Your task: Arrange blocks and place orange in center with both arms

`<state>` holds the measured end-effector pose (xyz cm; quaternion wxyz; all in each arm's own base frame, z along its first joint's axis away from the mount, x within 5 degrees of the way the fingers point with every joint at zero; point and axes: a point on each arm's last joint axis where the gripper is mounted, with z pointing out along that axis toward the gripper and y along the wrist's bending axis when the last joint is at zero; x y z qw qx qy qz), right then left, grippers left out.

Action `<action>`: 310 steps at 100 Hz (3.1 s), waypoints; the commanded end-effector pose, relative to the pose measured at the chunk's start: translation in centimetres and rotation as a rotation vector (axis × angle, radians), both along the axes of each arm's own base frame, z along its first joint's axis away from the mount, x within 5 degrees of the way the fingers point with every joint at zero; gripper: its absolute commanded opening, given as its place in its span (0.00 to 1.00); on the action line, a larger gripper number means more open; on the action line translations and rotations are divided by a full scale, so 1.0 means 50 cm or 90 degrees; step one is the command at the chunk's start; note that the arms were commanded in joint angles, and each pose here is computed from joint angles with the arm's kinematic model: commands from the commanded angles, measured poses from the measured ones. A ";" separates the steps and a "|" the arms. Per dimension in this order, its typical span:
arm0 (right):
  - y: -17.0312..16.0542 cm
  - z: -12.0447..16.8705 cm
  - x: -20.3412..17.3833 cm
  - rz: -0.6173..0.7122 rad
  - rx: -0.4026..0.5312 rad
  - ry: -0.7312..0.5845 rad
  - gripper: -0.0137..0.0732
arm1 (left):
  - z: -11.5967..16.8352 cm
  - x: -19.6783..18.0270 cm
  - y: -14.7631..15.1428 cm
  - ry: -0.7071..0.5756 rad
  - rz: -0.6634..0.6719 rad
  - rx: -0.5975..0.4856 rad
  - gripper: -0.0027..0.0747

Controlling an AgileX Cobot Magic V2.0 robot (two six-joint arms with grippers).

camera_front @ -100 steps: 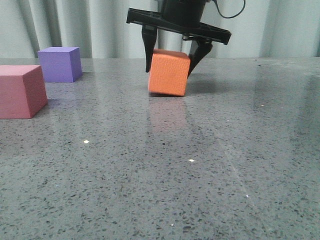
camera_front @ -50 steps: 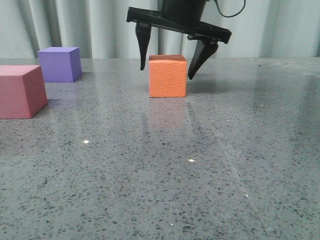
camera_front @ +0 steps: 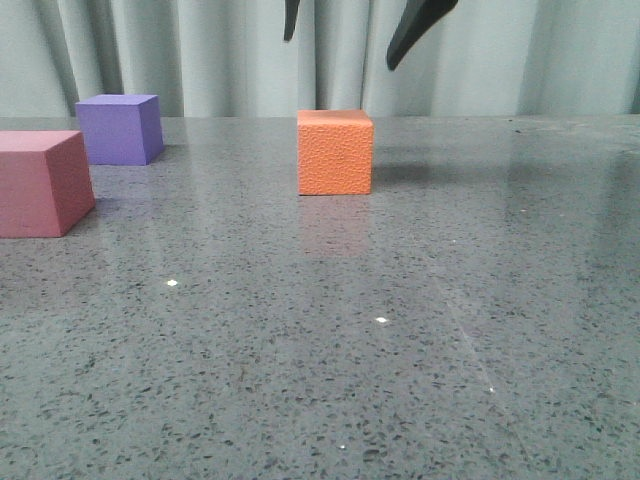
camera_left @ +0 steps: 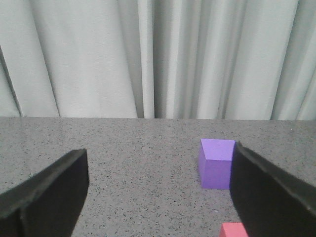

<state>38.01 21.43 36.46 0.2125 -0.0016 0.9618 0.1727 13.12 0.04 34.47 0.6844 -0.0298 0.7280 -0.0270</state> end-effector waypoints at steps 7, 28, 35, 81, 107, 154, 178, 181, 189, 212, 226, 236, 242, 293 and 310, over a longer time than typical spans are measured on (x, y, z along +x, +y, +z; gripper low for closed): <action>-0.042 0.084 -0.057 0.006 -0.021 -0.034 0.90 | 0.040 0.000 0.000 -0.077 0.002 -0.003 0.75; -0.074 0.074 -0.094 0.016 -0.077 -0.036 0.90 | 0.041 0.000 0.000 -0.078 0.002 -0.003 0.75; -0.085 0.072 -0.110 0.015 -0.082 -0.050 0.90 | 0.042 0.000 0.001 -0.081 0.002 -0.003 0.75; -0.168 0.010 -0.258 0.023 -0.075 -0.115 0.90 | 0.051 -0.002 0.000 -0.083 0.001 -0.016 0.67; -0.209 -0.008 -0.324 0.023 -0.085 -0.149 0.90 | 0.094 0.005 -0.001 -0.062 -0.004 -0.013 0.61; -0.225 -0.004 -0.349 0.022 -0.080 -0.186 0.90 | 0.136 0.136 -0.005 0.100 -0.034 0.102 0.93; -0.225 -0.004 -0.349 0.022 -0.079 -0.187 0.90 | 0.173 0.214 -0.021 0.153 -0.108 0.151 0.93; -0.225 -0.004 -0.349 0.021 -0.078 -0.188 0.90 | 0.178 0.224 -0.026 0.156 -0.127 0.156 0.93; -0.225 -0.004 -0.349 0.021 -0.077 -0.190 0.90 | 0.190 0.253 -0.039 0.177 -0.187 0.189 0.93; -0.223 -0.001 -0.346 0.021 -0.071 -0.203 0.90 | 0.215 0.330 -0.076 0.250 -0.365 0.275 0.93; -0.223 0.001 -0.345 0.021 -0.068 -0.210 0.90 | 0.222 0.374 -0.118 0.264 -0.451 0.324 0.93; -0.222 0.001 -0.344 0.021 -0.066 -0.213 0.90 | 0.214 0.402 -0.169 0.258 -0.516 0.370 0.93; -0.222 0.002 -0.344 0.021 -0.066 -0.213 0.90 | 0.203 0.411 -0.207 0.260 -0.563 0.411 0.93; -0.223 0.000 -0.346 0.021 -0.070 -0.205 0.90 | 0.045 0.468 -0.464 0.313 -0.756 0.525 0.93; -0.223 0.000 -0.346 0.021 -0.070 -0.205 0.90 | 0.017 0.479 -0.483 0.318 -0.759 0.527 0.93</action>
